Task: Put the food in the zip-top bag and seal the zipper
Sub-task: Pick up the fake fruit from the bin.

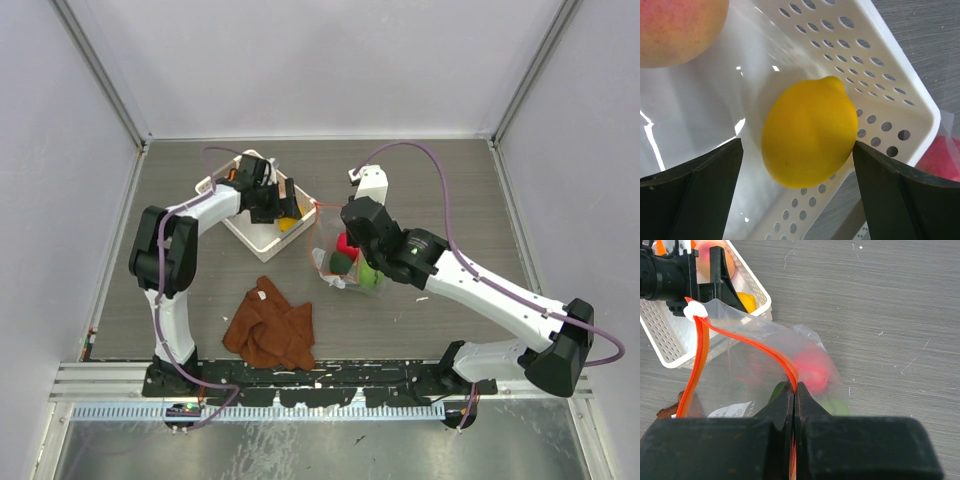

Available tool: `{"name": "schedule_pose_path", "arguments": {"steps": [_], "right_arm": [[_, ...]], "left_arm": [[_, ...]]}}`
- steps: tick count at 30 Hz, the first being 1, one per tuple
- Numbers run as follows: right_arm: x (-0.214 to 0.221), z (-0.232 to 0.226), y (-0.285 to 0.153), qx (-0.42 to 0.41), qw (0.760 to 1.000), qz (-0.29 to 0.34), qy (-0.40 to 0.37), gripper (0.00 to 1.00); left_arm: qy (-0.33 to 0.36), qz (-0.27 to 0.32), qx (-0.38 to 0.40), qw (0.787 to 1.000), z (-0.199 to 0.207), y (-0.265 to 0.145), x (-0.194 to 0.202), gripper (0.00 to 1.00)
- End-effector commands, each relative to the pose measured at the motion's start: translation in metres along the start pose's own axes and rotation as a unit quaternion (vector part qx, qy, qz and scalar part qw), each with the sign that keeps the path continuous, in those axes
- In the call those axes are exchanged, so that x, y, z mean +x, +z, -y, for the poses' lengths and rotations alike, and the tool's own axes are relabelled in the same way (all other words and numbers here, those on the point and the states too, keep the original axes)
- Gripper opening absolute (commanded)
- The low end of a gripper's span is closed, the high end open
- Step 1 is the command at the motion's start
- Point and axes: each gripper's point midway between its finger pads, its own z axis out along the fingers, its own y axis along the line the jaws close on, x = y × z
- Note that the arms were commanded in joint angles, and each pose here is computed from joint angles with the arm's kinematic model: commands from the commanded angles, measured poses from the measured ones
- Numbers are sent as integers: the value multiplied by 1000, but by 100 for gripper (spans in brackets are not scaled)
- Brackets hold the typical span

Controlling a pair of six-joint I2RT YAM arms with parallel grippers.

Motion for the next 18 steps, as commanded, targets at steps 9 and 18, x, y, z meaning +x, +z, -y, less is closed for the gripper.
{"name": "schedule_pose_path", "arguments": {"steps": [9,18], "right_arm": [[-15,-9,2,-9,1000,24,14,0],[-15,-9,1,-11,1000,25,15,0]], "left_arm": [[5,0,11,1000,1,22,-14,84],[6,1,0,1000,1,6,-10,70]]}}
